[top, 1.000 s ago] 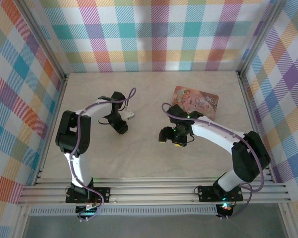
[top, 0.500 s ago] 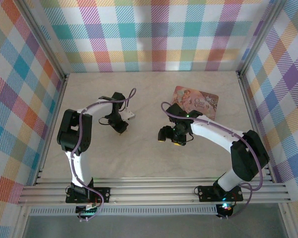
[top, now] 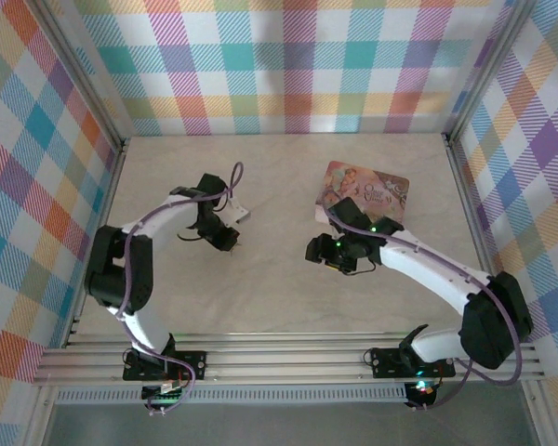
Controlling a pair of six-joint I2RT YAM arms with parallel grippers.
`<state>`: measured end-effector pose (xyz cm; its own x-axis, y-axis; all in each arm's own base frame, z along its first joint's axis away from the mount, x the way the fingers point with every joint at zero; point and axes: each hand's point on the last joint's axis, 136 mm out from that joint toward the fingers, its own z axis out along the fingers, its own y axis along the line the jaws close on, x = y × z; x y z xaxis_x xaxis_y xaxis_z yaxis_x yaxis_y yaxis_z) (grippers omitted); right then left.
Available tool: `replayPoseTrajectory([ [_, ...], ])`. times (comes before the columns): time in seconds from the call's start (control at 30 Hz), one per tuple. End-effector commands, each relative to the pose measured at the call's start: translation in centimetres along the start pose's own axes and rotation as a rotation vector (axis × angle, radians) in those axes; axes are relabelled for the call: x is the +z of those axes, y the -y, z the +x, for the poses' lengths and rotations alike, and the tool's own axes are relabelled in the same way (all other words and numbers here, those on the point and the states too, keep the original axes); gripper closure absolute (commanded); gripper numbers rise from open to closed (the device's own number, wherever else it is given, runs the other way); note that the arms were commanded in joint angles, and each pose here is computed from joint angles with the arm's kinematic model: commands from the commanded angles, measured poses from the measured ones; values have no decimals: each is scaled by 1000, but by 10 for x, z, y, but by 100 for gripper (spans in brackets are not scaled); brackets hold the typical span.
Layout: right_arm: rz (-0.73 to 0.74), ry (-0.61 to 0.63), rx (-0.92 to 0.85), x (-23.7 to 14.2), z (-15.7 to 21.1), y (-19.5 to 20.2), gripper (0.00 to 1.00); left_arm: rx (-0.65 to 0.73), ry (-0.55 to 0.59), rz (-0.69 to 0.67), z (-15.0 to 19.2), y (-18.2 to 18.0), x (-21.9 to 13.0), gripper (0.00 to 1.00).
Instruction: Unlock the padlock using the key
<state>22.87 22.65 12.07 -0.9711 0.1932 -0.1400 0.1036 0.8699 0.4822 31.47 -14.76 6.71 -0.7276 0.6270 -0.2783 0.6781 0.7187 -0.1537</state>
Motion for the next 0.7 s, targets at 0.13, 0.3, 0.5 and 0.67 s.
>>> replayPoseTrajectory([
  [0.13,-162,32,110,-7,-7,-25,47,-70,141,70,-5,29,-34,100],
  [0.3,-307,50,99,-17,-19,-61,46,-163,318,112,-28,49,-71,100],
  [0.5,-409,25,50,-32,-31,-101,38,-278,477,164,-47,81,-100,100],
  [0.67,-481,28,-10,-44,-36,-126,37,-325,528,219,-56,112,-112,100],
])
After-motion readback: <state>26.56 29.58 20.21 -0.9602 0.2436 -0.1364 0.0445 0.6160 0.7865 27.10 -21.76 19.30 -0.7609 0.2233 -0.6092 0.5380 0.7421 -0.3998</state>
